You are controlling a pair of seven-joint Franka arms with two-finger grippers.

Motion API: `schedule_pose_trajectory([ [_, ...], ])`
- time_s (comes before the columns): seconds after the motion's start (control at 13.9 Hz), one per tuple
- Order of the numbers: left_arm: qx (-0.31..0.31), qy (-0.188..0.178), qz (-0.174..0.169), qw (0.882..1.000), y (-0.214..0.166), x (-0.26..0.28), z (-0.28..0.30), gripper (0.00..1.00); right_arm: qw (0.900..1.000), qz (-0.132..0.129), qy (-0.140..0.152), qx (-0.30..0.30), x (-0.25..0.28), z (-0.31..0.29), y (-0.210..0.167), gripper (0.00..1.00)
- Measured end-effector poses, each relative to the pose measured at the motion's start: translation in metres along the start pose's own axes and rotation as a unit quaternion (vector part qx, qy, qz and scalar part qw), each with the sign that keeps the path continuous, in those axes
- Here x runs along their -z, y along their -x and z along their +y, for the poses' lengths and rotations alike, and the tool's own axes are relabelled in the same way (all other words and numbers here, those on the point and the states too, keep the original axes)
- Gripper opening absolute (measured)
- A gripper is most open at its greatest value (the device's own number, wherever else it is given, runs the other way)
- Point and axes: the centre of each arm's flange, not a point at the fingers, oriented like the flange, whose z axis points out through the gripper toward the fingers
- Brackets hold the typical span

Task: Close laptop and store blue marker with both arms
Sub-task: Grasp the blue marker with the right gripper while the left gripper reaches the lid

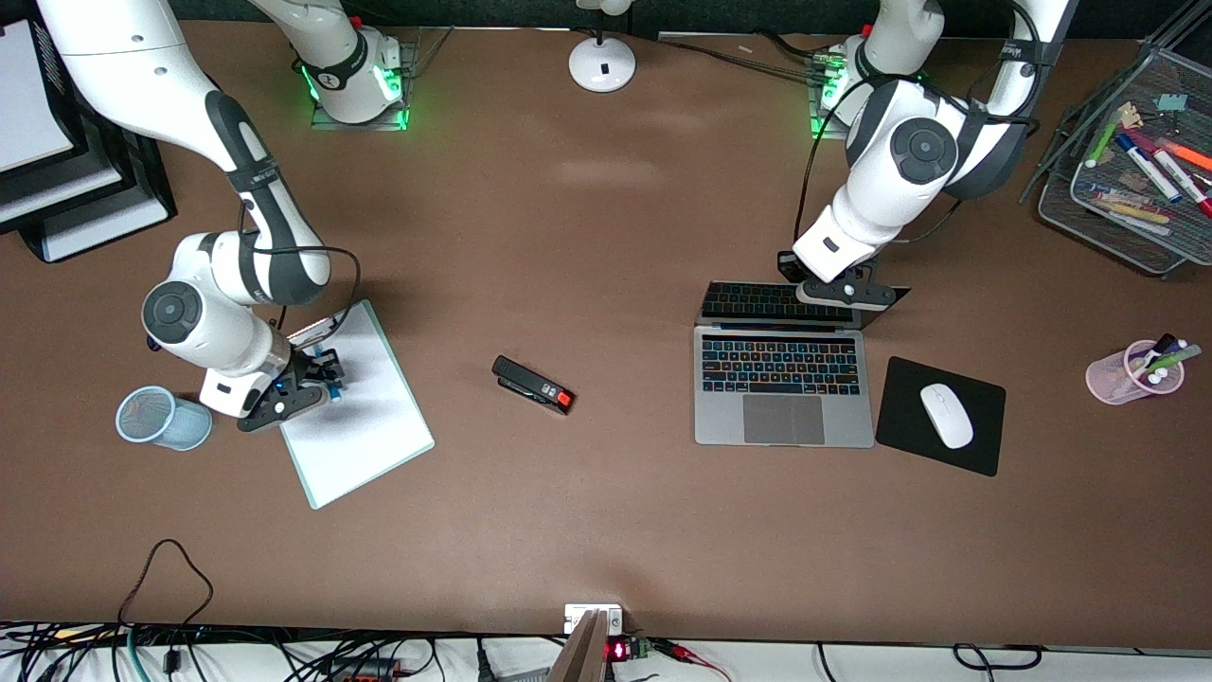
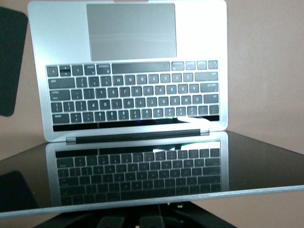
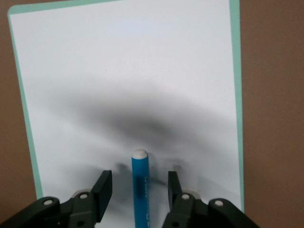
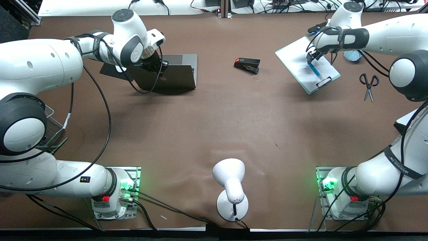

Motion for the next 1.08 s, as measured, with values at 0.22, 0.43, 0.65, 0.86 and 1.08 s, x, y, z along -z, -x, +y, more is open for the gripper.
schedule_pose_trajectory([
  [0.22, 0.005, 0.009, 0.025, 1.000, -0.008, 0.000, -0.003, 0.01, 1.000, -0.001, -0.001, 0.008, -0.002, -0.007, -0.002, 0.52],
  [0.43, 0.012, 0.021, 0.049, 0.998, -0.018, -0.012, -0.009, 0.01, 1.000, 0.001, 0.001, 0.029, -0.010, -0.005, -0.001, 0.47],
  [0.65, 0.010, 0.029, 0.064, 0.997, -0.028, -0.026, -0.014, 0.01, 0.999, 0.000, 0.000, 0.034, -0.013, -0.004, -0.001, 0.45],
  [0.86, 0.005, 0.029, 0.072, 0.997, -0.043, -0.034, -0.018, 0.01, 0.999, -0.002, 0.000, 0.035, -0.018, -0.004, 0.000, 0.44],
  [1.08, 0.002, 0.030, 0.078, 0.996, -0.058, -0.044, -0.022, 0.01, 0.999, -0.004, -0.001, 0.033, -0.023, -0.002, 0.002, 0.42],
])
